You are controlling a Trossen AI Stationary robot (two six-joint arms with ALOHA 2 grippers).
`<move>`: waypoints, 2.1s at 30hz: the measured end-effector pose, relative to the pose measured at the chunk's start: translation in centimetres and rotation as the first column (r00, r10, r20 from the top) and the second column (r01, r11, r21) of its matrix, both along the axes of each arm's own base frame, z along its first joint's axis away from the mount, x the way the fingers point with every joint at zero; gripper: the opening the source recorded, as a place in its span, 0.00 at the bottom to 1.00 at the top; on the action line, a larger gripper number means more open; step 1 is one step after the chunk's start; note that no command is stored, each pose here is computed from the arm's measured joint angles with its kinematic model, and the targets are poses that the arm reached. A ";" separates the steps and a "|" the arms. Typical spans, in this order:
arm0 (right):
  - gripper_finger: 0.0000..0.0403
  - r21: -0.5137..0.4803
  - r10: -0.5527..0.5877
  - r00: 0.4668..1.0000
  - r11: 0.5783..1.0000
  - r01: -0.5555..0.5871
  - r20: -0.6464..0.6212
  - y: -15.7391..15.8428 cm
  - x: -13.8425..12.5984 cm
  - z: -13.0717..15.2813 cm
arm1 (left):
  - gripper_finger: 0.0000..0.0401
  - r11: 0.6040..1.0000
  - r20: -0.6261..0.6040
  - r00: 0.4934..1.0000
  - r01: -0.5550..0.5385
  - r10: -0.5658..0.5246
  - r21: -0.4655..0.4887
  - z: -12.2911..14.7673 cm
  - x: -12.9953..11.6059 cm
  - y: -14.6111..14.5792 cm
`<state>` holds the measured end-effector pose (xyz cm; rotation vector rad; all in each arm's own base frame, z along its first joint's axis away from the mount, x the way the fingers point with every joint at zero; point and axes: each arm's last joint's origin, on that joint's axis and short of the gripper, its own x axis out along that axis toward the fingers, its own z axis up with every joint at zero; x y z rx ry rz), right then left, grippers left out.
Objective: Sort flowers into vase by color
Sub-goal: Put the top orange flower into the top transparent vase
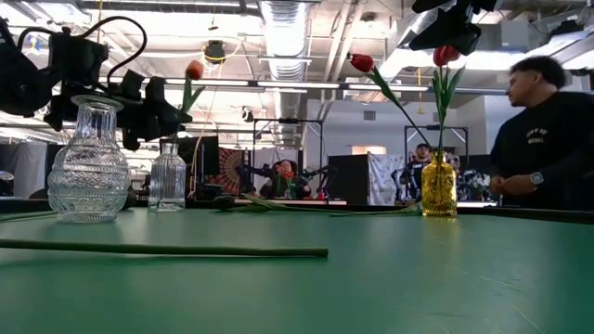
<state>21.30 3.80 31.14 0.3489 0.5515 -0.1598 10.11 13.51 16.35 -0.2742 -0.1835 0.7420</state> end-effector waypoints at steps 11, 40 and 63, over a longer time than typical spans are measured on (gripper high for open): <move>0.74 0.000 0.000 1.000 1.000 0.000 0.000 0.0 0.0 0.0 | 0.61 0.998 -0.102 0.994 0.033 -0.038 -0.047 1.2 1.2 1.5; 0.74 -0.002 -0.001 1.000 1.000 0.001 0.022 -0.1 0.1 0.2 | 0.64 0.868 -0.508 0.726 0.258 -0.463 -0.424 7.8 0.3 -3.4; 0.74 -0.018 -0.008 1.000 1.000 0.009 0.019 -0.5 0.2 0.2 | 0.64 0.641 -0.240 0.609 0.613 -0.756 -0.462 9.4 4.5 -8.0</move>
